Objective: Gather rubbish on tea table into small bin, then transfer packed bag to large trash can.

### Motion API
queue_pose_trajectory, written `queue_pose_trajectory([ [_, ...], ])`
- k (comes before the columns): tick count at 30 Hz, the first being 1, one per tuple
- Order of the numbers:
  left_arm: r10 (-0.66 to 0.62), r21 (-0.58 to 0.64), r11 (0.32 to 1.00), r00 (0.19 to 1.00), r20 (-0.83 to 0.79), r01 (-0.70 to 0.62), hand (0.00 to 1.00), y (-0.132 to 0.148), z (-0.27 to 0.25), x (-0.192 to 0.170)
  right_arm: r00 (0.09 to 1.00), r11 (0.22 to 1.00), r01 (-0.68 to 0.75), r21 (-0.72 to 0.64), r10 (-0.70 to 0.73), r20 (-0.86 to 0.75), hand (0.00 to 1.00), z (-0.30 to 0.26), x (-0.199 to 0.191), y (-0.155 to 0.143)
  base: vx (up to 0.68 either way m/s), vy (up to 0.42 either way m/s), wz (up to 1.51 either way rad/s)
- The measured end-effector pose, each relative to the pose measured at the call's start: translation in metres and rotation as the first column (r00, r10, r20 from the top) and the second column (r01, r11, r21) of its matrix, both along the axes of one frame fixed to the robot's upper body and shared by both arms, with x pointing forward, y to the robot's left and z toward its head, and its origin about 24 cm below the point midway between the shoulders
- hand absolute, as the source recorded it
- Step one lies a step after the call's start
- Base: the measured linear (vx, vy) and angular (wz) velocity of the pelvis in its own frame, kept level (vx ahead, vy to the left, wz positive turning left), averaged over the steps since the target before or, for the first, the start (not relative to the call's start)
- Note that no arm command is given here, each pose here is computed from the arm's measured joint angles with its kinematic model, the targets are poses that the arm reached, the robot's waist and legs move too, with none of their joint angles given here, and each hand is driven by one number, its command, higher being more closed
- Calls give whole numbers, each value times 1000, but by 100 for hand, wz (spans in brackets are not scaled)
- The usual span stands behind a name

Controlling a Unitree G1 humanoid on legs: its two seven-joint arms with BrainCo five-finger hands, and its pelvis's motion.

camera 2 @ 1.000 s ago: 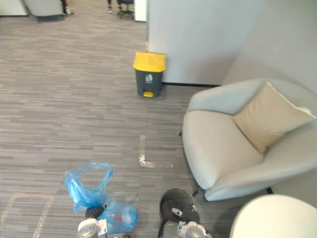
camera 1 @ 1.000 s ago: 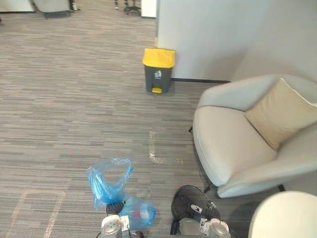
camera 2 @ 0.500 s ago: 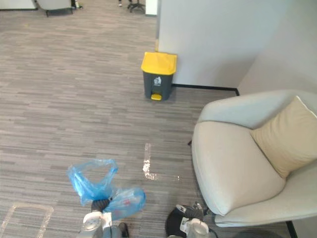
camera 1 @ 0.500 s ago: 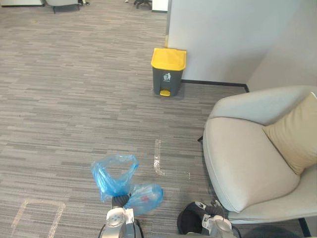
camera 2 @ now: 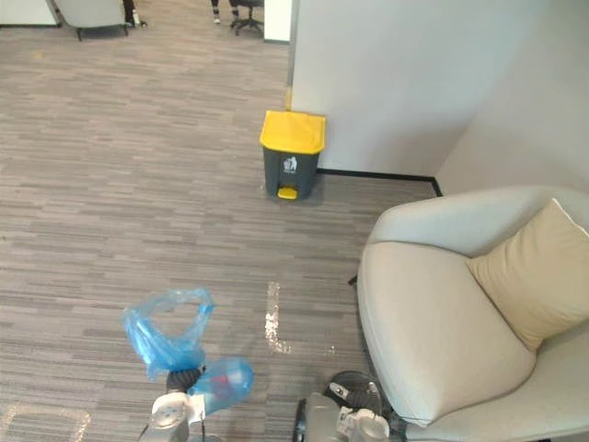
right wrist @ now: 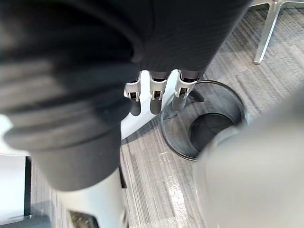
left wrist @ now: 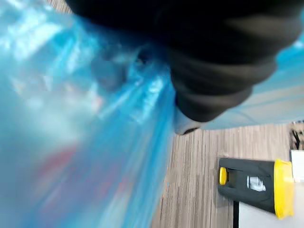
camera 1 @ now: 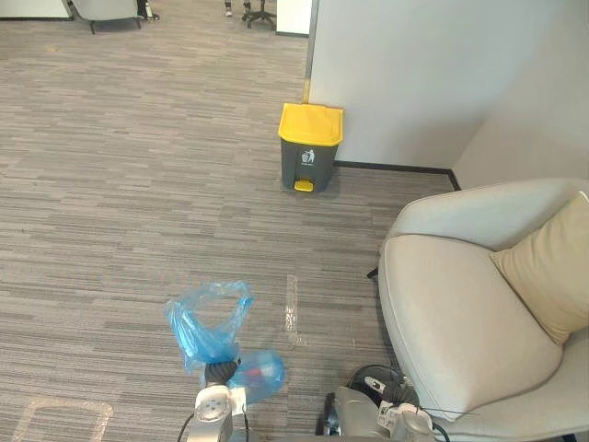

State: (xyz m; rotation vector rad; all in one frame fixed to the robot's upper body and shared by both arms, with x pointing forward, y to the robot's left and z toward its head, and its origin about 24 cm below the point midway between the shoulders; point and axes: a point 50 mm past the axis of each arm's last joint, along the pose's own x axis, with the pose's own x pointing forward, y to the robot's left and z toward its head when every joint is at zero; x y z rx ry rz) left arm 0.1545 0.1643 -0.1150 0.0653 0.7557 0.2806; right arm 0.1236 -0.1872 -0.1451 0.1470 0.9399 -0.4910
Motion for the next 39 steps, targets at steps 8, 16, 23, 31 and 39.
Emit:
queue_pose_trajectory([
  [8, -43, -28, 999, 999, 25, 44, 100, -10, 3, 6, 999, 999, -34, 12, 34, -2, 0, -1, 4, 10, 461, -100, 10],
  [16, 5, -26, 1000, 999, 44, -4, 100, -3, 6, 5, 999, 999, -40, 13, 40, 1, 0, 0, 7, 12, 423, 212, -66],
  [23, 0, -6, 1000, 999, 44, 1, 100, 2, 7, 1, 998, 998, -60, 23, 59, 4, 0, 2, 14, 18, 335, 282, -31],
  [31, -2, 12, 1000, 1000, 17, 2, 100, 3, 3, 7, 997, 998, -66, -17, 67, 29, 0, 5, 15, 11, 319, 49, -7],
  [39, -12, -19, 1000, 1000, 3, 12, 100, -7, 0, 7, 997, 997, -71, -26, 71, 8, 0, 3, 18, 5, 558, -132, 39],
])
